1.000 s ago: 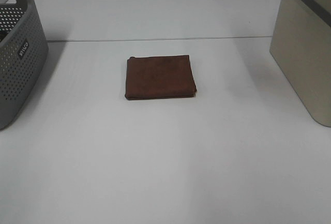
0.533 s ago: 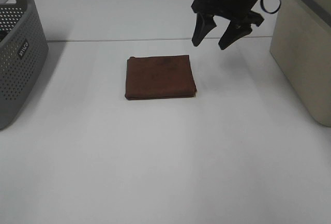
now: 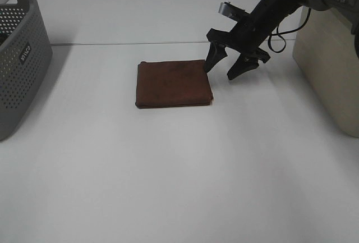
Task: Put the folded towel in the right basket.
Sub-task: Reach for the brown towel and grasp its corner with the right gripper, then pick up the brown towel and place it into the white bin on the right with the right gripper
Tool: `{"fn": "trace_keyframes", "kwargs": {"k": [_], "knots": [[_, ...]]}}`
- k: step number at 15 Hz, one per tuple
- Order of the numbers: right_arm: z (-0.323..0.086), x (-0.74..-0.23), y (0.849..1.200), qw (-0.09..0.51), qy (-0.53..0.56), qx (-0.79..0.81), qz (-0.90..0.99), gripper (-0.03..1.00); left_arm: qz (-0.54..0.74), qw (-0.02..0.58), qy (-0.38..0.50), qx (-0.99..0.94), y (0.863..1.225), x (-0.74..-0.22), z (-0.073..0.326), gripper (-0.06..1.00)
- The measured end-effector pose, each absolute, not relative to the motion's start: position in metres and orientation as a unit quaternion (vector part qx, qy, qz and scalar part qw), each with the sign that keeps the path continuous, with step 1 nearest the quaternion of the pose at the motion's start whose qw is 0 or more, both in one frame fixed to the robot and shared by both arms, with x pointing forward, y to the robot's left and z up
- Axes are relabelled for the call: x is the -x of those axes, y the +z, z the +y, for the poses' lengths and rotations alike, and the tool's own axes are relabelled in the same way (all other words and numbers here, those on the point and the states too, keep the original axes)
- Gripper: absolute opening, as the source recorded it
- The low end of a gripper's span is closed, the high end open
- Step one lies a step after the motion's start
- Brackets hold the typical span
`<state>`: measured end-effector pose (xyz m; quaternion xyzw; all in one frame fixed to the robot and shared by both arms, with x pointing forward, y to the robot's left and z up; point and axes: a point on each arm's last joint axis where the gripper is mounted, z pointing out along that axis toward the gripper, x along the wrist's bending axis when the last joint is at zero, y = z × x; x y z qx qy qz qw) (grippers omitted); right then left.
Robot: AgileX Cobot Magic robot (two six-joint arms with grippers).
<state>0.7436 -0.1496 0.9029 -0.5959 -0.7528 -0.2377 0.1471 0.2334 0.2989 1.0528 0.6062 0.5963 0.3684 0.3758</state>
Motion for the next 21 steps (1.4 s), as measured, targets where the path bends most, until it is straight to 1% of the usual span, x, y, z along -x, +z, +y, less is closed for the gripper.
{"fn": "trace_keyframes", "kwargs": {"k": [5,9,11,12,13,14,16,17,19,21], "knots": [[-0.144,-0.748,0.874,0.166,-0.261,0.590,-0.746,0.69,0.596,0.376,0.368,-0.606,1.053,-0.233,0.299,0.97],[-0.139,-0.750,0.867,0.178,-0.284,0.589,-0.736,0.69,0.596,0.376,0.368,-0.606,1.053,-0.233,0.299,0.97],[-0.127,-0.747,0.863,0.186,-0.292,0.574,-0.742,0.67,0.596,0.376,0.368,-0.606,1.053,-0.233,0.299,0.97],[-0.120,-0.745,0.863,0.187,-0.293,0.569,-0.746,0.63,0.596,0.376,0.368,-0.606,1.053,-0.233,0.299,0.97],[-0.116,-0.744,0.861,0.187,-0.290,0.566,-0.748,0.55,0.596,0.376,0.368,-0.606,1.053,-0.233,0.299,0.97],[-0.114,-0.743,0.857,0.187,-0.288,0.566,-0.749,0.44,0.596,0.376,0.368,-0.606,1.053,-0.233,0.299,0.97],[-0.115,-0.744,0.855,0.183,-0.286,0.568,-0.750,0.15,0.596,0.376,0.368,-0.606,1.053,-0.233,0.299,0.97],[-0.115,-0.744,0.855,0.183,-0.285,0.568,-0.750,0.07,0.596,0.376,0.368,-0.606,1.053,-0.233,0.299,0.97],[-0.115,-0.744,0.856,0.182,-0.286,0.567,-0.750,0.07,0.596,0.376,0.368,-0.606,1.053,-0.233,0.299,0.97],[-0.116,-0.745,0.868,0.168,-0.289,0.561,-0.757,0.07,0.596,0.376,0.368,-0.606,1.053,-0.233,0.299,0.97]]}}
